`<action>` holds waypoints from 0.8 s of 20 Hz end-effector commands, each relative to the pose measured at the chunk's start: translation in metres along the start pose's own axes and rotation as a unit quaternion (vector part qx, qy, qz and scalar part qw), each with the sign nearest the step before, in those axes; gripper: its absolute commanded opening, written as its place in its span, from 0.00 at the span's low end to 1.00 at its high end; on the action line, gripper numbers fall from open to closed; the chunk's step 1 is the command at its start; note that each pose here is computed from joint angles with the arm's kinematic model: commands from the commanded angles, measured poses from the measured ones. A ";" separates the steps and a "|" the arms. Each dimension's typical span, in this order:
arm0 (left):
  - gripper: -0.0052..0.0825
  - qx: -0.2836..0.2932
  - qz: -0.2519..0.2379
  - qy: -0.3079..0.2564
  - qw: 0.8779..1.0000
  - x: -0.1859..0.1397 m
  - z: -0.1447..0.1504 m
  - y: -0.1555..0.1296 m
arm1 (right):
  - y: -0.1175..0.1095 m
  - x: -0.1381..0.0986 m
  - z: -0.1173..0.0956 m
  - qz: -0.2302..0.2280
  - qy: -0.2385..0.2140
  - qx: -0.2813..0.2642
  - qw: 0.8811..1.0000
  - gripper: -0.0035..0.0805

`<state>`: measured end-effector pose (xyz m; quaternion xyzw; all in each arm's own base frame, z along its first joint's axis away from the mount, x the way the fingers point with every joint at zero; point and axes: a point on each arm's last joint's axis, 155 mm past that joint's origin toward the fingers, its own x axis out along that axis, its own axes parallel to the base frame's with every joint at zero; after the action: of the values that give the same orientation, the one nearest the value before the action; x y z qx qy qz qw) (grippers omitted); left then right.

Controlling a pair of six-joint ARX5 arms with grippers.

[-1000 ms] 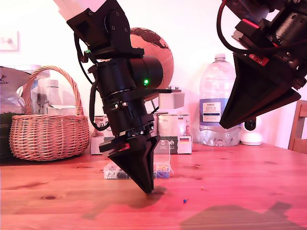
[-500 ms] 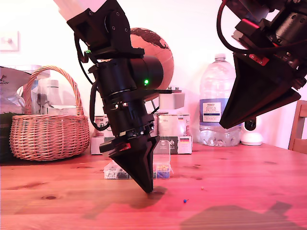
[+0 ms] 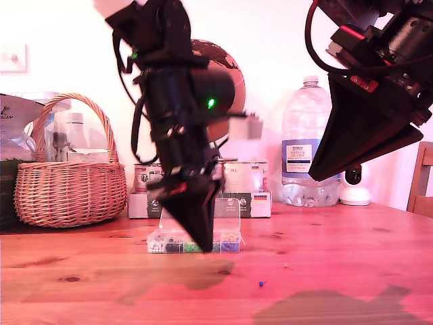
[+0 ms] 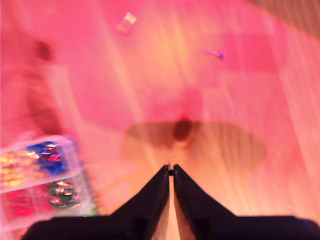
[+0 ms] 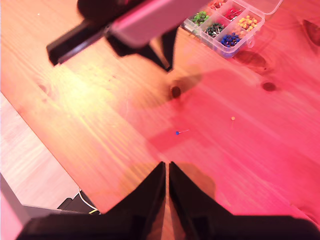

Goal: Sort the loose pins on the table into their correct compartments

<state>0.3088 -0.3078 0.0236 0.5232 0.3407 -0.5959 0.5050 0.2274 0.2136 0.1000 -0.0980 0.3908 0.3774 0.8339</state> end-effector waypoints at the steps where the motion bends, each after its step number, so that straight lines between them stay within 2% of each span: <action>1: 0.04 0.000 -0.011 0.005 1.000 0.009 0.001 -0.002 | 0.000 -0.001 0.007 0.002 -0.009 -0.001 1.000 0.03; 6: 0.04 -0.007 0.011 0.013 1.000 -0.001 -0.002 0.014 | 0.001 -0.001 0.006 0.003 -0.008 -0.001 1.000 0.03; 16: 0.04 -0.040 0.057 0.042 0.997 -0.011 -0.046 0.049 | 0.001 -0.001 0.003 0.003 -0.002 0.001 1.000 0.03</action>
<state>0.3691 -0.2740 0.0431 0.5437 0.3485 -0.5243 0.5550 0.2265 0.2130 0.0990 -0.0986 0.3935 0.3770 0.8326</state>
